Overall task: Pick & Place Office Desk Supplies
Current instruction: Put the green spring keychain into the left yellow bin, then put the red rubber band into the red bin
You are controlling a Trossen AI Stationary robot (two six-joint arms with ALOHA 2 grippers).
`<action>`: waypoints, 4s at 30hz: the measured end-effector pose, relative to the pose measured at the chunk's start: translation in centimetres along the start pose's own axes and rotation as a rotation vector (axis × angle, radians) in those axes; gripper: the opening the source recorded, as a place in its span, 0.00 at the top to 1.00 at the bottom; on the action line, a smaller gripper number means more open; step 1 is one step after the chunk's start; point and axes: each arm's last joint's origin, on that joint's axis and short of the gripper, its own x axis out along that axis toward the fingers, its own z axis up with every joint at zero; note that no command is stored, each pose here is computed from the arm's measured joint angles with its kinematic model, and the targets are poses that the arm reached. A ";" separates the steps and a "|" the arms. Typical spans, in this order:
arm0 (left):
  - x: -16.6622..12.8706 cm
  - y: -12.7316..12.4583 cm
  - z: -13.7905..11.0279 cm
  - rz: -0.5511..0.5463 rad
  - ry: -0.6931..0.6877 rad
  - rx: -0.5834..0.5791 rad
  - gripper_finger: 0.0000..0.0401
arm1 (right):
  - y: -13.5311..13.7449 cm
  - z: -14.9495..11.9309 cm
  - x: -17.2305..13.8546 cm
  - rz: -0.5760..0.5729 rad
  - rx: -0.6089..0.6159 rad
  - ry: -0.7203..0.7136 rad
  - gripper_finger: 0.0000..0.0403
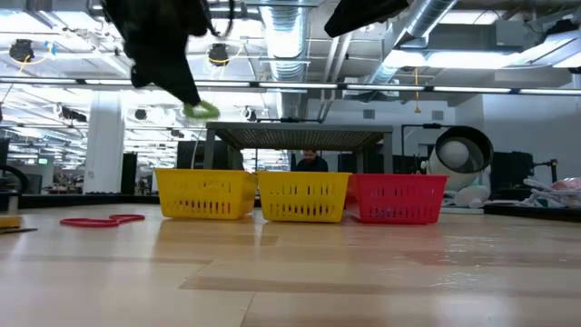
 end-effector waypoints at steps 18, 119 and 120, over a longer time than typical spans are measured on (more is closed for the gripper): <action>7.5 3.3 1.7 0.104 0.138 0.081 0.99 | -0.4 -0.1 0.1 -0.012 -0.004 0.010 0.65; 3.3 0.8 -8.1 0.054 0.384 -0.193 0.49 | -0.7 0.0 0.3 -0.018 0.002 0.007 0.65; 3.5 0.7 -8.2 0.054 0.398 -0.191 0.49 | -0.7 0.0 0.3 -0.018 0.002 0.007 0.65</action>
